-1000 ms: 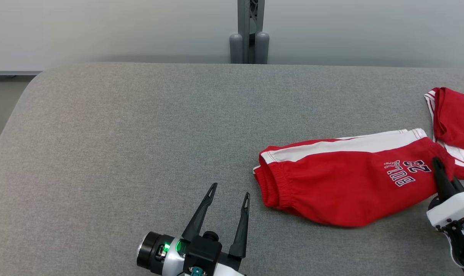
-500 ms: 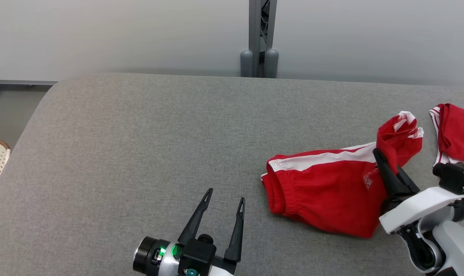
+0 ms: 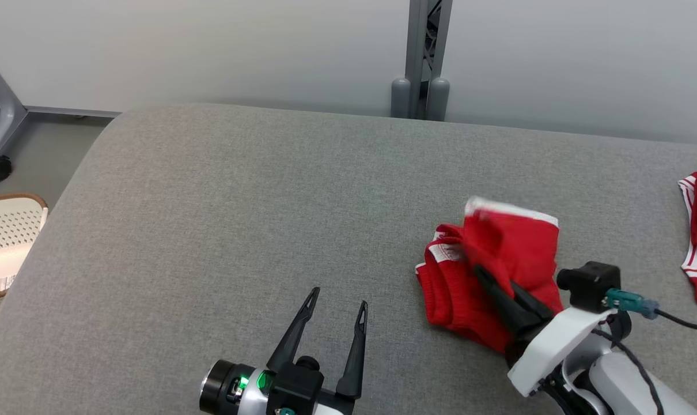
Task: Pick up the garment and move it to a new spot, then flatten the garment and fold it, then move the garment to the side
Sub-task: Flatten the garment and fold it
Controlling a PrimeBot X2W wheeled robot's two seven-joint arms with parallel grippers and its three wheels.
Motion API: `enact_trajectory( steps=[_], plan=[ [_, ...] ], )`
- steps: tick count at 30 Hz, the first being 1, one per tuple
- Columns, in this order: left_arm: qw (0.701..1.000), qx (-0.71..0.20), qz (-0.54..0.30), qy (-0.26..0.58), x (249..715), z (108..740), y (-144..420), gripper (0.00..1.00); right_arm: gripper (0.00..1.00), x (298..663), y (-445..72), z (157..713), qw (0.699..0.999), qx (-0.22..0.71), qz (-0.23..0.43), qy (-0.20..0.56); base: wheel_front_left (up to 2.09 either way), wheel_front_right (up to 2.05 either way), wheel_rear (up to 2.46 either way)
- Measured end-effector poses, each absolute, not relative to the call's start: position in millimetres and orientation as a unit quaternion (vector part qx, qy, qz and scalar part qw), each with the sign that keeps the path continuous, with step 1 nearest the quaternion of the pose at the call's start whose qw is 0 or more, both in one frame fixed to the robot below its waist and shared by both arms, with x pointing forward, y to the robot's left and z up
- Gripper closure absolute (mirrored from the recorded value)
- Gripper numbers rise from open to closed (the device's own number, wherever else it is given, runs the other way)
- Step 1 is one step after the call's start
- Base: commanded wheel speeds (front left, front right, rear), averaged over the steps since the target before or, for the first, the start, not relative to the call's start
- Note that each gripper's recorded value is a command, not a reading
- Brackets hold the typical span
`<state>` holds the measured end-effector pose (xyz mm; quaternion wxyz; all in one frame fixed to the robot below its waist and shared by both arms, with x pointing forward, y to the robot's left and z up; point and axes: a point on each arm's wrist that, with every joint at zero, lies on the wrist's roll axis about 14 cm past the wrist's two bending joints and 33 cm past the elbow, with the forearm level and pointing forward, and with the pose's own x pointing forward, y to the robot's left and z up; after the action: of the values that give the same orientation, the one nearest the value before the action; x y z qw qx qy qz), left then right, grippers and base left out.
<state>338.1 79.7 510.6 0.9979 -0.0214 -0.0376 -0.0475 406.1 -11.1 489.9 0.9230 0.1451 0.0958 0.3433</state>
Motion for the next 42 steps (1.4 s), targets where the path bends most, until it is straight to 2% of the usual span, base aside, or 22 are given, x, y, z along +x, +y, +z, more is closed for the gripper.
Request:
enact_trajectory(
  steps=[15, 16, 17, 18, 24, 32, 42],
  plan=[
    [0.999, -0.022, -0.031, -0.037, 332.1, 510.0, 89.6, 0.0, 1.0, 360.8, 21.8, 449.8, 0.893, 0.093, 0.408, 0.167, 0.0, 0.0, 0.0],
    [0.999, -0.022, -0.03, -0.036, 331.5, 509.4, 89.7, 0.0, 0.78, 359.0, 21.5, 448.5, 0.892, 0.093, 0.409, 0.169, 0.0, 0.0, 0.0],
    [0.999, -0.022, -0.031, -0.035, 330.9, 508.9, 89.4, 0.0, 0.44, 357.9, 20.8, 447.6, 0.892, 0.092, 0.408, 0.17, 0.0, 0.0, 0.0],
    [0.999, -0.023, -0.031, -0.035, 330.5, 508.8, 89.0, 0.0, 0.0, 357.6, 19.7, 447.2, 0.893, 0.092, 0.406, 0.17, 0.0, 0.0, 0.0],
    [0.998, -0.023, -0.035, -0.038, 330.0, 510.4, 86.9, 0.0, 0.0, 376.2, -1.7, 467.7, 0.917, 0.116, 0.363, 0.117, 0.0, 0.0, 0.0],
    [0.998, -0.033, -0.044, -0.045, 333.3, 515.3, 81.9, 0.0, 0.0, 403.7, -67.5, 496.4, 0.959, 0.111, 0.26, 0.03, 0.0, 0.0, 0.0],
    [0.995, -0.043, -0.08, -0.049, 342.2, 520.0, 59.7, 0.0, 0.0, 392.3, -135.5, 497.3, 0.985, 0.081, 0.154, -0.001, 0.0, 0.0, 0.0]
  ],
)
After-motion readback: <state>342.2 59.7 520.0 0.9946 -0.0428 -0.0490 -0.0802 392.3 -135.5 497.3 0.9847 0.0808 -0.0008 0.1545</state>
